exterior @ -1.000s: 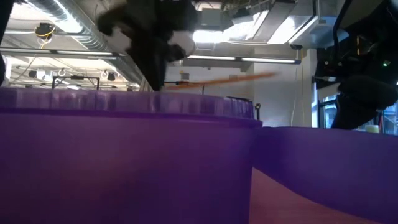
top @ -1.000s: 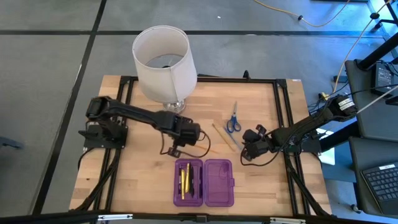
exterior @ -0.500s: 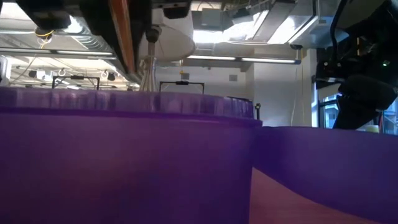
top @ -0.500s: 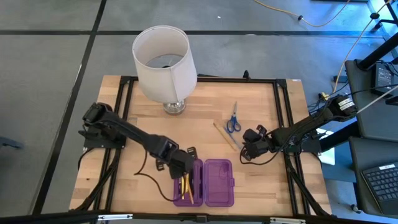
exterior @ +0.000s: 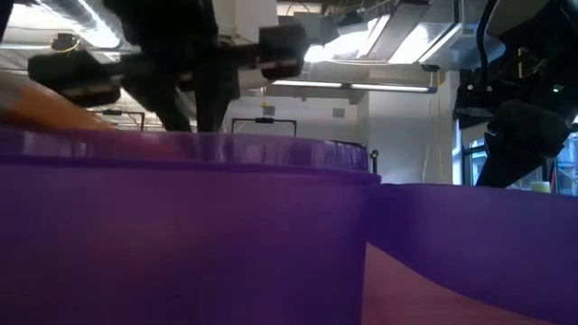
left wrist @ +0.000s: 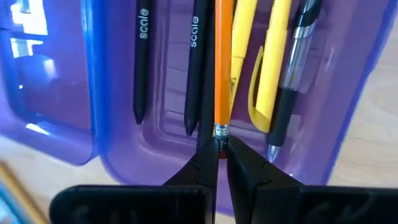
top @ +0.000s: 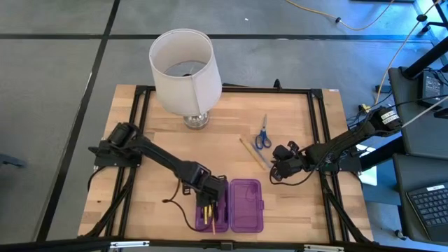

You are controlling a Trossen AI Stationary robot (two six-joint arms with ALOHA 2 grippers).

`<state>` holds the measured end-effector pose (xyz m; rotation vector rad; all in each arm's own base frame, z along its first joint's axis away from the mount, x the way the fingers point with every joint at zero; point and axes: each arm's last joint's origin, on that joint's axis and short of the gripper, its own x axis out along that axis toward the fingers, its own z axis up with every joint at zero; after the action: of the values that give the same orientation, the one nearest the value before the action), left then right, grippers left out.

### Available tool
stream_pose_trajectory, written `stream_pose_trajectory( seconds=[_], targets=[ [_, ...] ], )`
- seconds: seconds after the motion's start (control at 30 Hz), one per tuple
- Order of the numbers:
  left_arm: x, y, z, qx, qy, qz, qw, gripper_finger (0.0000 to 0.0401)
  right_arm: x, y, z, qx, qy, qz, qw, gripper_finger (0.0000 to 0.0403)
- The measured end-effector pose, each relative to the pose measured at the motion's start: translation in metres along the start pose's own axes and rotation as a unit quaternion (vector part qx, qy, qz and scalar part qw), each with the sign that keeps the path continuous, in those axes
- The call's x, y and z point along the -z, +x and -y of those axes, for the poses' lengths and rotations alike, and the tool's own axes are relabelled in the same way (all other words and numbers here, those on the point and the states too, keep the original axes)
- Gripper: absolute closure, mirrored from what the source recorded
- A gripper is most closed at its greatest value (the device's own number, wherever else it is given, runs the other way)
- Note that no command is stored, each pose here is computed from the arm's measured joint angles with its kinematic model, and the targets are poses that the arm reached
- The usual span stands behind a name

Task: Pick & place school supplies into a supply box
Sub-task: Put the orange pencil into the violet supply box

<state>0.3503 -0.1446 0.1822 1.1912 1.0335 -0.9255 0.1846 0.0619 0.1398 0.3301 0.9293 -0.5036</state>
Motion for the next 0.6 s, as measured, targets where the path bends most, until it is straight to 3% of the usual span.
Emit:
stream_pose_trajectory(
  seconds=[0.33, 0.6],
  targets=[
    [0.0003, 0.0079, 0.0002, 0.005, 0.010, -0.011, 1.000, 0.0389, -0.0001, 0.0000, -0.0002, -0.001, 0.000, 0.001, 1.000, 0.0298],
    [0.0019, 0.0079, -0.0033, -0.023, 0.006, -0.038, 0.999, 0.0382, -0.0001, 0.0000, -0.0001, 0.000, 0.000, 0.001, 1.000, 0.0298]
  ],
)
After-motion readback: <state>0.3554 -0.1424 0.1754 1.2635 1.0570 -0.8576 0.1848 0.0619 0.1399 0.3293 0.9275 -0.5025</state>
